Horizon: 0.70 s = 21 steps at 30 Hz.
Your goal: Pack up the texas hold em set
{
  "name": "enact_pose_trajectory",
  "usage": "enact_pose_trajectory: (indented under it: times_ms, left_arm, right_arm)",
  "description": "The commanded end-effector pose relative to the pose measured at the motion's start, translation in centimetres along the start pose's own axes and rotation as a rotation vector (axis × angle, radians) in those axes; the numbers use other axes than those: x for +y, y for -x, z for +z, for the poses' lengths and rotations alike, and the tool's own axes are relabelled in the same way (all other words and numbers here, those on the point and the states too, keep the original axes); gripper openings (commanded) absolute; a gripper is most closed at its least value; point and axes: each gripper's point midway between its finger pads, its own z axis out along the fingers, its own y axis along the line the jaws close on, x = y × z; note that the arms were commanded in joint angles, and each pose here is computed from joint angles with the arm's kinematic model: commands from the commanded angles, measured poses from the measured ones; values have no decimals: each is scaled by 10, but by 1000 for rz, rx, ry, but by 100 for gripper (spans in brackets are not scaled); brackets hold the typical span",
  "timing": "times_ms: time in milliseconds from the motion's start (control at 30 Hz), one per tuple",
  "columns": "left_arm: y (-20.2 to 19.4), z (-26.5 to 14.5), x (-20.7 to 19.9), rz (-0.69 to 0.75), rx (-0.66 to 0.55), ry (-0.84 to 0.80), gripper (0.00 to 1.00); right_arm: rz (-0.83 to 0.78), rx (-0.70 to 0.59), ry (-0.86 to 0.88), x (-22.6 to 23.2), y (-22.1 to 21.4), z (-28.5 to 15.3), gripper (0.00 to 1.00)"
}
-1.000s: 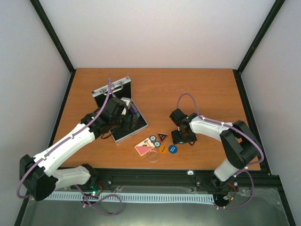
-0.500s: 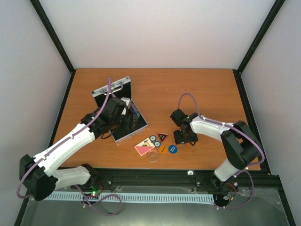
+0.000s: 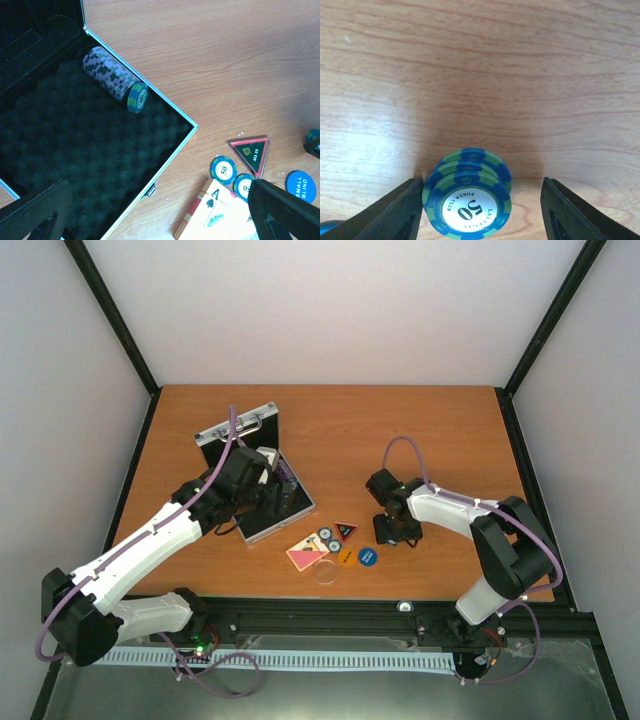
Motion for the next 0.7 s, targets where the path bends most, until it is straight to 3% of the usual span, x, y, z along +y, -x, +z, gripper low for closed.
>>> enact_pose_trajectory:
  times_ms: [0, 467, 667]
  left_arm:
    - [6, -7, 0, -11, -24, 0, 100]
    - [3, -5, 1, -15, -18, 4, 100]
    - [2, -3, -1, -18, -13, -3, 100]
  right_arm:
    - [7, -40, -8, -3, 13, -6, 66]
    - [-10, -84, 31, -1, 19, -28, 66]
    - [2, -52, 29, -5, 5, -17, 67]
